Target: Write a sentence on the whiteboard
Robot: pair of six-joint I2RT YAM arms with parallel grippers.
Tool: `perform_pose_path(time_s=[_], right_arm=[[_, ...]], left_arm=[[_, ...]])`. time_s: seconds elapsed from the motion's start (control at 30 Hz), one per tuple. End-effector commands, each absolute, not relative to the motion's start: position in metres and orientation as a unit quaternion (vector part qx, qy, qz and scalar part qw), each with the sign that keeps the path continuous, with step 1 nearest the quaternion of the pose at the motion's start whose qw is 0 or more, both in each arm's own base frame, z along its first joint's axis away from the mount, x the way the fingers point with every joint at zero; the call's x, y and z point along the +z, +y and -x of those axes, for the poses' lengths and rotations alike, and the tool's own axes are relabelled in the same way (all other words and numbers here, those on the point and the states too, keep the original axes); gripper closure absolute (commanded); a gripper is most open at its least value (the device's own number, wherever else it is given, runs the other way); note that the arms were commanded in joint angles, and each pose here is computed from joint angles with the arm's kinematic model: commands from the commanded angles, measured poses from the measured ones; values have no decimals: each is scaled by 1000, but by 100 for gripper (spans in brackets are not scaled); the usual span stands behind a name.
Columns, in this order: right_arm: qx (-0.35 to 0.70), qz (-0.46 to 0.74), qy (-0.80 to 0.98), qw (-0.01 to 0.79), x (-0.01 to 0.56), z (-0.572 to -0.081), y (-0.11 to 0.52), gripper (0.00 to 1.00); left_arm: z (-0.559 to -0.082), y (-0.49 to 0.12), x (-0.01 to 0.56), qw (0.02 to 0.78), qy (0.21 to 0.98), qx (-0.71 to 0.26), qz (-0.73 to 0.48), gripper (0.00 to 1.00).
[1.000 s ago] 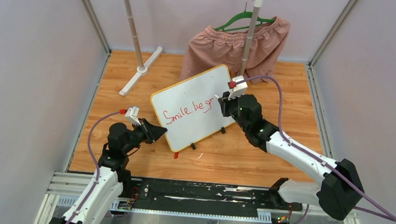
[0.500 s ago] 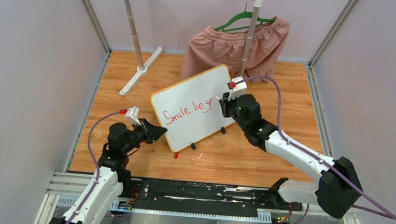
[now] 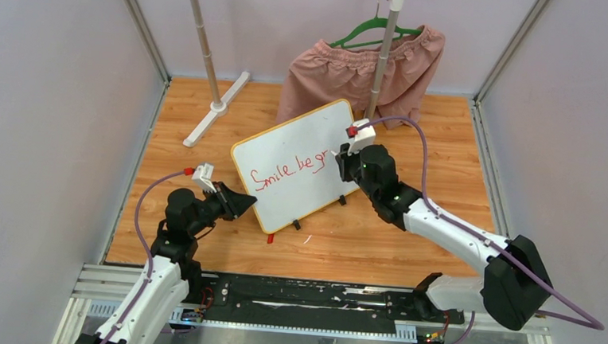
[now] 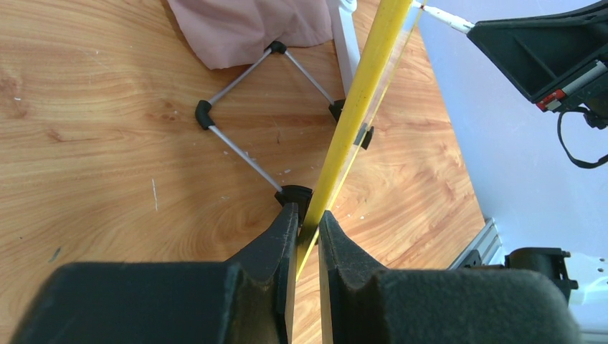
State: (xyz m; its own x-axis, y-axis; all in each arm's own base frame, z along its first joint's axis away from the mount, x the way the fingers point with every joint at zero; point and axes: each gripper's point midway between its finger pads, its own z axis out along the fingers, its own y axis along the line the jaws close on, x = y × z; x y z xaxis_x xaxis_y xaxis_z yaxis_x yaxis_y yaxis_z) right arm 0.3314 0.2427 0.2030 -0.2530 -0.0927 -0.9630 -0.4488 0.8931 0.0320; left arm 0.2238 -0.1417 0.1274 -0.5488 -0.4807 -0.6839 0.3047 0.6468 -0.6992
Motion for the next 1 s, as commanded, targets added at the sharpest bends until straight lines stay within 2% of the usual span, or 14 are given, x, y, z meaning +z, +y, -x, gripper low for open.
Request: perform_pose_path(time_s=[0.0,0.97], right_arm=[[152,164,775,592,211,-339,242,100],[189,184,760,594,219,-332,258,100]], left_arm=[[-224,-141,128,468,780,-412,59,100],[-224,-141,128,468,780,-412,59,100]])
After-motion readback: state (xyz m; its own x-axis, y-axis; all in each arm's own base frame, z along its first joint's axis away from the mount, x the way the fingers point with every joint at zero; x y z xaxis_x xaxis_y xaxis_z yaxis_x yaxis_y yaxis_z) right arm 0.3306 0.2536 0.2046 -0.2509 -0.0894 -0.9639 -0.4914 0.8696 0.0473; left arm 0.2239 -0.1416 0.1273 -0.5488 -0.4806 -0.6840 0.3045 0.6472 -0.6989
